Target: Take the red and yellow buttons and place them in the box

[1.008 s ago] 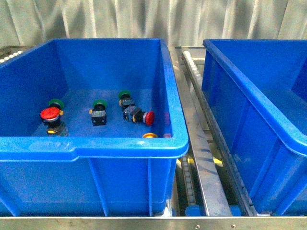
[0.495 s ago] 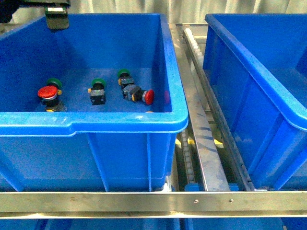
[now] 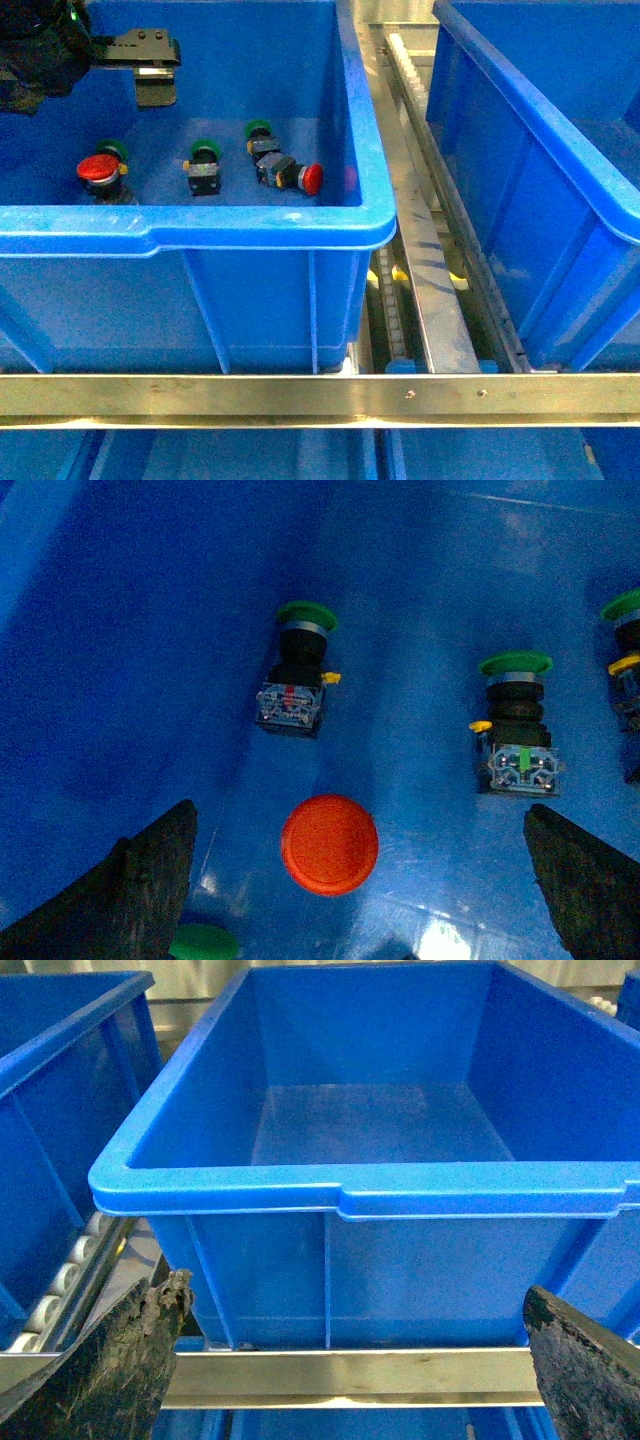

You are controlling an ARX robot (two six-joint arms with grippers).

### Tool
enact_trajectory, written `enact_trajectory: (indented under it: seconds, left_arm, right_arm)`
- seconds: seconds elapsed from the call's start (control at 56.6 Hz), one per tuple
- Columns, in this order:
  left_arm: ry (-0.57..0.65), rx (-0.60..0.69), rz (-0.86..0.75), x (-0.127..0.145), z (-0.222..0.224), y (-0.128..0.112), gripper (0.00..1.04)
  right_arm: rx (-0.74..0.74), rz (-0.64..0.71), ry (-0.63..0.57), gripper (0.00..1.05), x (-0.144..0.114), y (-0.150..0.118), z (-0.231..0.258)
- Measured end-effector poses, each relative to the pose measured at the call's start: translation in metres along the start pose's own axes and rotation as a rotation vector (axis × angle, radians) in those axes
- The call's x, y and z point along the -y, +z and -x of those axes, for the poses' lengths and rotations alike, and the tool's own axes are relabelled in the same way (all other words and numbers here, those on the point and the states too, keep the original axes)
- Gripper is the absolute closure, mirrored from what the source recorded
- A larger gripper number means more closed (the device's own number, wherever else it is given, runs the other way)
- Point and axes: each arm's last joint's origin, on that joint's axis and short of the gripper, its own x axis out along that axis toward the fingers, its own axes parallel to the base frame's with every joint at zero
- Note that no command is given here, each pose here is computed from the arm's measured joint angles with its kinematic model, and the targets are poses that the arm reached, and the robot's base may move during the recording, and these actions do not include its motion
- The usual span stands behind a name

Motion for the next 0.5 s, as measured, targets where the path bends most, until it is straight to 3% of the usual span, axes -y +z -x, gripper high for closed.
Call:
enact_trajectory:
  seconds: [0.495]
  left_arm:
    - [0.026,-0.052,-0.019,0.002,-0.021,-0.012,0.08]
  right_arm:
    - [0.0,0.0,0.0,0.06,0.0,0.0,0.0]
